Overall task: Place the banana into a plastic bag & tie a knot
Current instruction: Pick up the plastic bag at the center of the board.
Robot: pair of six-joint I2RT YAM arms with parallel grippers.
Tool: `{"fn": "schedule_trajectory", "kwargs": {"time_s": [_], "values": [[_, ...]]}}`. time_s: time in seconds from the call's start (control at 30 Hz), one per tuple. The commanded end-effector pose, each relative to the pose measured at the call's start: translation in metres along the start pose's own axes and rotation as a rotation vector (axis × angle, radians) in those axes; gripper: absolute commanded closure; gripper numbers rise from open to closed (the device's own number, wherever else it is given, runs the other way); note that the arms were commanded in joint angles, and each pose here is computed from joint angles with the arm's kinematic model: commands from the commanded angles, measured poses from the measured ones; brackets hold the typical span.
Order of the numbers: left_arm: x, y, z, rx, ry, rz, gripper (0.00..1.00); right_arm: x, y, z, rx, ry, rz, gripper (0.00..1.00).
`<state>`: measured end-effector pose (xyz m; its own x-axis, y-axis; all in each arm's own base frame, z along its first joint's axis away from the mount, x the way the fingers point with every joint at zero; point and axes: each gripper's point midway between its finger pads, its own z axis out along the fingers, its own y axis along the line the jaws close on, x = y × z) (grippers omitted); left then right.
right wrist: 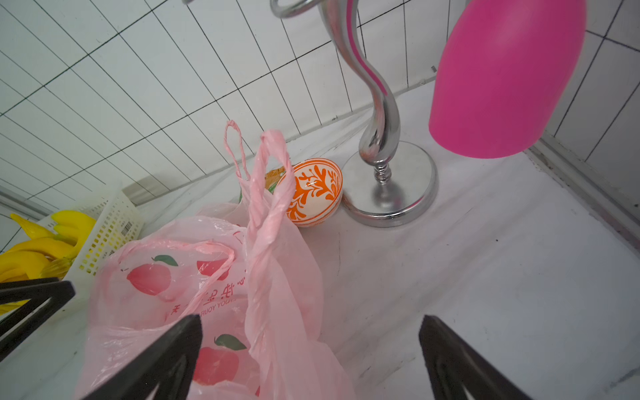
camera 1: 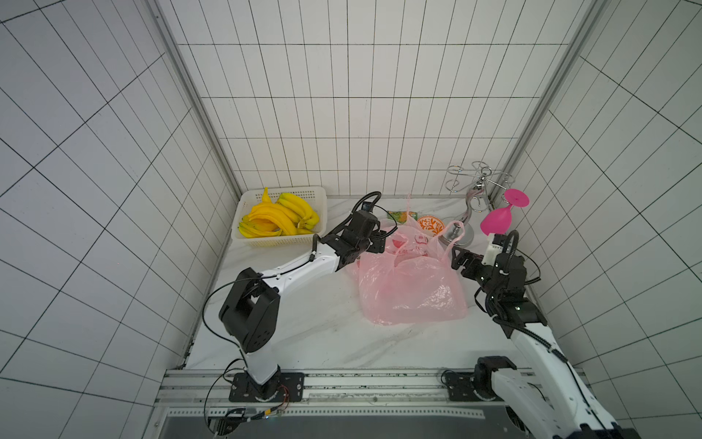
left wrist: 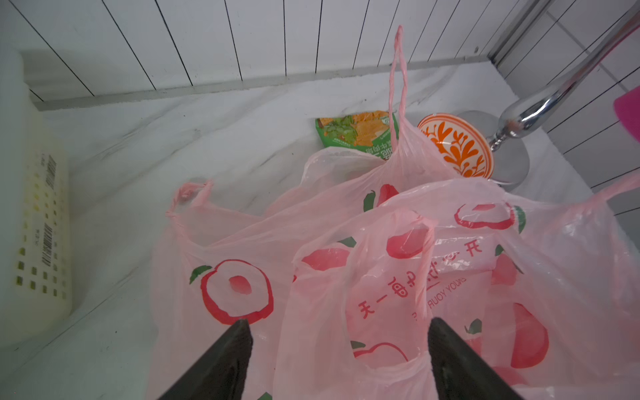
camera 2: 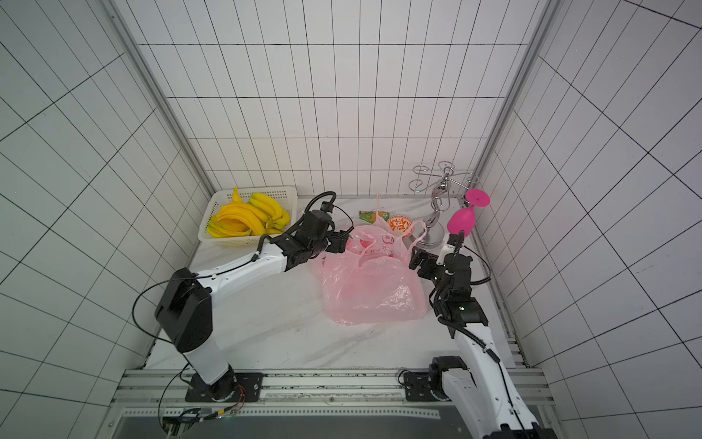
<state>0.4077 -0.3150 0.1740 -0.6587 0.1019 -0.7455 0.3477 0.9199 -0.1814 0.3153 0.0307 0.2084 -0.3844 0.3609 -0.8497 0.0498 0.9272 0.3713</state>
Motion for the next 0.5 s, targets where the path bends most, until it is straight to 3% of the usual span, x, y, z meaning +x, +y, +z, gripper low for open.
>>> {"fn": "schedule_trajectory", "kwargs": {"time_s": [0.0, 0.07, 0.17, 0.3, 0.4, 0.47], "values": [[0.014, -0.008, 0.008, 0.008, 0.094, 0.027, 0.3, -0.04, 0.027, -0.013, -0.038, -0.066, -0.03, 0.0], [0.017, -0.011, 0.015, 0.003, 0.104, 0.037, 0.37, -0.039, 0.033, -0.013, -0.047, -0.063, -0.04, 0.01], [0.02, -0.014, 0.019, 0.009, 0.114, 0.055, 0.6, -0.04, 0.038, -0.013, -0.047, -0.05, -0.052, 0.0], [0.02, -0.013, 0.017, 0.007, 0.113, 0.084, 0.79, -0.049, 0.041, -0.016, -0.027, -0.038, -0.078, 0.01], [0.011, -0.012, 0.0, 0.008, 0.071, 0.098, 0.98, -0.06, 0.042, -0.022, -0.013, -0.043, -0.102, 0.01], [0.001, -0.01, -0.021, 0.014, 0.01, 0.102, 1.0, -0.069, 0.044, -0.029, -0.003, -0.053, -0.116, 0.01]]}}
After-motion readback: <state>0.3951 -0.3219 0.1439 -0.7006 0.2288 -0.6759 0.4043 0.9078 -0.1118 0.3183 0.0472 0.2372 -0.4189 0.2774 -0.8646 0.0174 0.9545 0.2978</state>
